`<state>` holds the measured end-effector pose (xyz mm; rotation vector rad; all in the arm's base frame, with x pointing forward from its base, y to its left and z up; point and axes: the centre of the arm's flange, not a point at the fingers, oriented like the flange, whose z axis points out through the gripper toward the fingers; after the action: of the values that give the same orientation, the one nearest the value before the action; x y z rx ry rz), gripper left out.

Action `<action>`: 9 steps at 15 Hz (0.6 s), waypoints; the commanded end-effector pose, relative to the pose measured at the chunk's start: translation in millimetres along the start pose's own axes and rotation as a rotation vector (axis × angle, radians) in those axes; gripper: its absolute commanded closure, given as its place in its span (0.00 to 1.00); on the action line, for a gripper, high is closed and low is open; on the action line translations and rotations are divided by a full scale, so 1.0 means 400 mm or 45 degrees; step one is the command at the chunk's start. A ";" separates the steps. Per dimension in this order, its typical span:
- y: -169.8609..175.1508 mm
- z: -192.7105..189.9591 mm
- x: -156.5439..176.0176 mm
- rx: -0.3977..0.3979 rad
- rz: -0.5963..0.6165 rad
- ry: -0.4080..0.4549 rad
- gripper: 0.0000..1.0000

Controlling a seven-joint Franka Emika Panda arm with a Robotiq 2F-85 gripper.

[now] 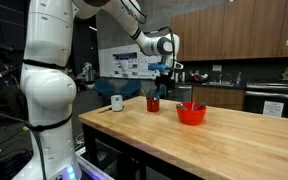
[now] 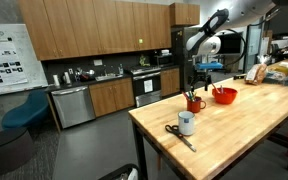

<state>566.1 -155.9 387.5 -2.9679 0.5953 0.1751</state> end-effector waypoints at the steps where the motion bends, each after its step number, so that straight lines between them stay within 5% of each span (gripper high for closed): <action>1: 0.001 -0.001 -0.001 0.000 0.000 0.001 0.00; 9: -0.002 -0.003 -0.009 0.006 -0.008 -0.003 0.00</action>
<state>565.4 -155.6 385.1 -2.9660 0.5951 0.1796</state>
